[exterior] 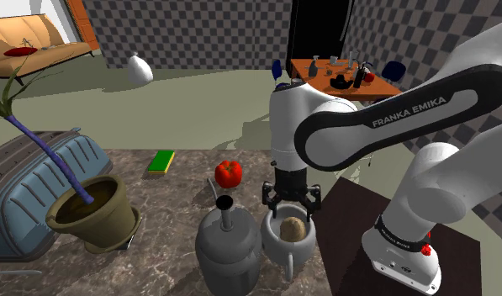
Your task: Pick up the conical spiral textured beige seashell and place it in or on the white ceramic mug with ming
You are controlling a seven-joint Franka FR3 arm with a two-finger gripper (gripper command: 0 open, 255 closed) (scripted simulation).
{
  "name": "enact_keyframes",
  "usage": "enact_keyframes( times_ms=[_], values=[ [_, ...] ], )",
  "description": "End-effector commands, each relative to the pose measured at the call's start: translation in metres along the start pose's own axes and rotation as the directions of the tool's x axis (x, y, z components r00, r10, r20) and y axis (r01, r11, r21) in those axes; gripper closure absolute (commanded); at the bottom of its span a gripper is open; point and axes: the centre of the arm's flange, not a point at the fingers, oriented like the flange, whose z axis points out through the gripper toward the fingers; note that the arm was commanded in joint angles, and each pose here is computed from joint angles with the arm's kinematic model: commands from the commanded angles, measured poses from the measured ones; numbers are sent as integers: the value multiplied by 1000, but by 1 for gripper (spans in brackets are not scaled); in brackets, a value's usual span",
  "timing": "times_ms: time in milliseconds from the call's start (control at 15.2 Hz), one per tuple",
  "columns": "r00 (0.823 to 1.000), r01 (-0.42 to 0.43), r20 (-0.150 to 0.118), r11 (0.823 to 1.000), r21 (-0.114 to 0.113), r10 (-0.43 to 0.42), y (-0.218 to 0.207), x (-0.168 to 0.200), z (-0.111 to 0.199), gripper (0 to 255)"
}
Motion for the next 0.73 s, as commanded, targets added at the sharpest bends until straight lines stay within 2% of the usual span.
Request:
enact_keyframes(
  times_ms=[0, 198, 462, 660],
  values=[
    [1000, 0, 0, 1000, 0, 0, 0, 0, 0, 0],
    [1000, 0, 0, 1000, 0, 0, 0, 0, 0, 0],
    [1000, 0, 0, 1000, 0, 0, 0, 0, -50, 0],
    [1000, 0, 0, 1000, 0, 0, 0, 0, -50, 0]
  ],
)
